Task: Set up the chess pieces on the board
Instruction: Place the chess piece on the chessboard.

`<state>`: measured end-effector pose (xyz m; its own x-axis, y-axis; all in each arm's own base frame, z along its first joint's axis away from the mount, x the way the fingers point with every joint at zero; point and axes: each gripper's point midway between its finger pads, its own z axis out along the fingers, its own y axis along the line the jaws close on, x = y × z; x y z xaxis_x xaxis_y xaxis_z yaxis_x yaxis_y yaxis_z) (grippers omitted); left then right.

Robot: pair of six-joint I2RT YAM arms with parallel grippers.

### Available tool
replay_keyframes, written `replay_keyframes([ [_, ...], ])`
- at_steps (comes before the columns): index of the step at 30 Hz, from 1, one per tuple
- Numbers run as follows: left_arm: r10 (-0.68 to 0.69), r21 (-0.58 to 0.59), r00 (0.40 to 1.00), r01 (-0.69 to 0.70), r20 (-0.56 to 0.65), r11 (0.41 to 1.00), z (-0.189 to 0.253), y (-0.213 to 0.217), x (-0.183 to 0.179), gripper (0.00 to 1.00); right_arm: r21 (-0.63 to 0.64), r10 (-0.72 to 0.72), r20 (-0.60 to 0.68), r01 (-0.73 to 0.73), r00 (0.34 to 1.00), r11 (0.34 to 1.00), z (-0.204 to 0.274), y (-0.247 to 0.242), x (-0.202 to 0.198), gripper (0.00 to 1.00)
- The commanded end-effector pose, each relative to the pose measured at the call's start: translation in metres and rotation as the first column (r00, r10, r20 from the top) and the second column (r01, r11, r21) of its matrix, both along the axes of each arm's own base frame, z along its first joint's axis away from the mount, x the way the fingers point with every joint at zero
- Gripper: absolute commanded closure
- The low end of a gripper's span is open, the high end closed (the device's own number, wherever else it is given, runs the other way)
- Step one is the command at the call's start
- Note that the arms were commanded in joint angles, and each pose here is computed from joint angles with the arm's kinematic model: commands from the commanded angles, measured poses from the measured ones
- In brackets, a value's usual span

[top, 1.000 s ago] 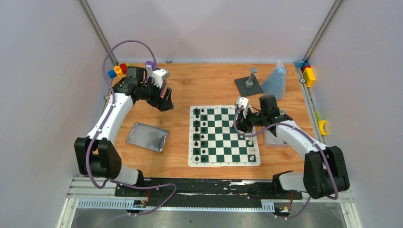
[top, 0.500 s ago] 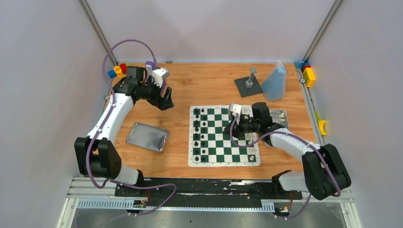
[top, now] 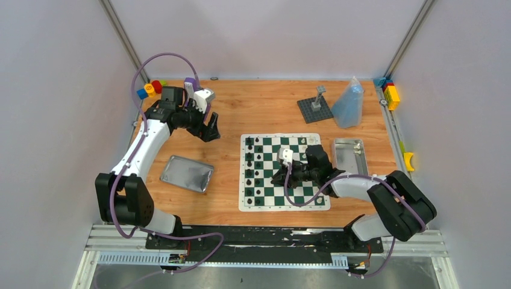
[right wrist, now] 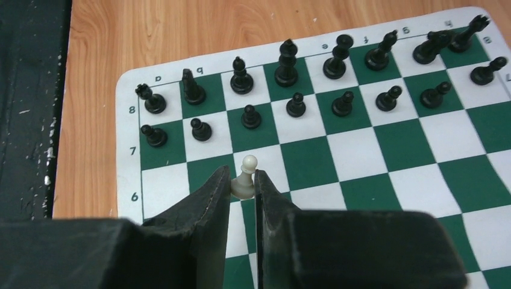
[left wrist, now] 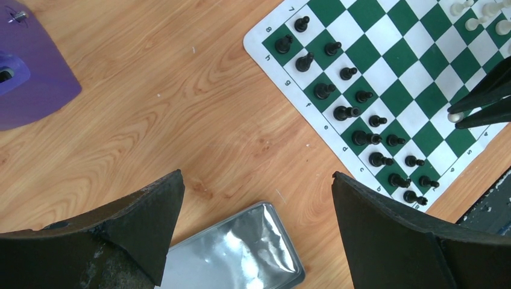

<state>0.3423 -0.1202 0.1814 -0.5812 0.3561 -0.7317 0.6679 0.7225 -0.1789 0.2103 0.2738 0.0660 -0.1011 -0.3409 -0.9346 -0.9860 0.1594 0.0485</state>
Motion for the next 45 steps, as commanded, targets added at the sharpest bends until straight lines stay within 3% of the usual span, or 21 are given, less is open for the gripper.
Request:
replay_keyframes([
  [1,0.004,0.001,0.999,-0.004,0.038,1.000,0.005,0.002,0.005,0.00,0.077,-0.042,0.105,0.034,0.994,0.996,0.024,0.013,0.018,0.98],
  [8,0.008,0.003,1.000,-0.008,0.030,1.000,0.002,0.002,0.005,0.00,0.018,-0.104,-0.009,0.104,0.995,0.994,0.002,0.020,0.026,0.93],
  [29,0.014,0.015,0.999,-0.015,0.047,1.000,0.001,0.005,0.005,0.00,-0.030,-0.205,0.008,0.205,0.979,0.978,-0.007,0.014,0.041,0.77],
  [35,0.015,0.021,0.999,-0.016,0.047,1.000,0.001,0.006,0.005,0.00,-0.028,-0.213,0.002,0.213,0.977,0.977,-0.005,0.013,0.040,0.68],
  [45,0.020,0.033,0.999,-0.022,0.050,0.999,0.000,0.009,0.004,0.00,-0.019,-0.251,0.001,0.251,0.968,0.968,0.005,0.005,0.049,0.67],
])
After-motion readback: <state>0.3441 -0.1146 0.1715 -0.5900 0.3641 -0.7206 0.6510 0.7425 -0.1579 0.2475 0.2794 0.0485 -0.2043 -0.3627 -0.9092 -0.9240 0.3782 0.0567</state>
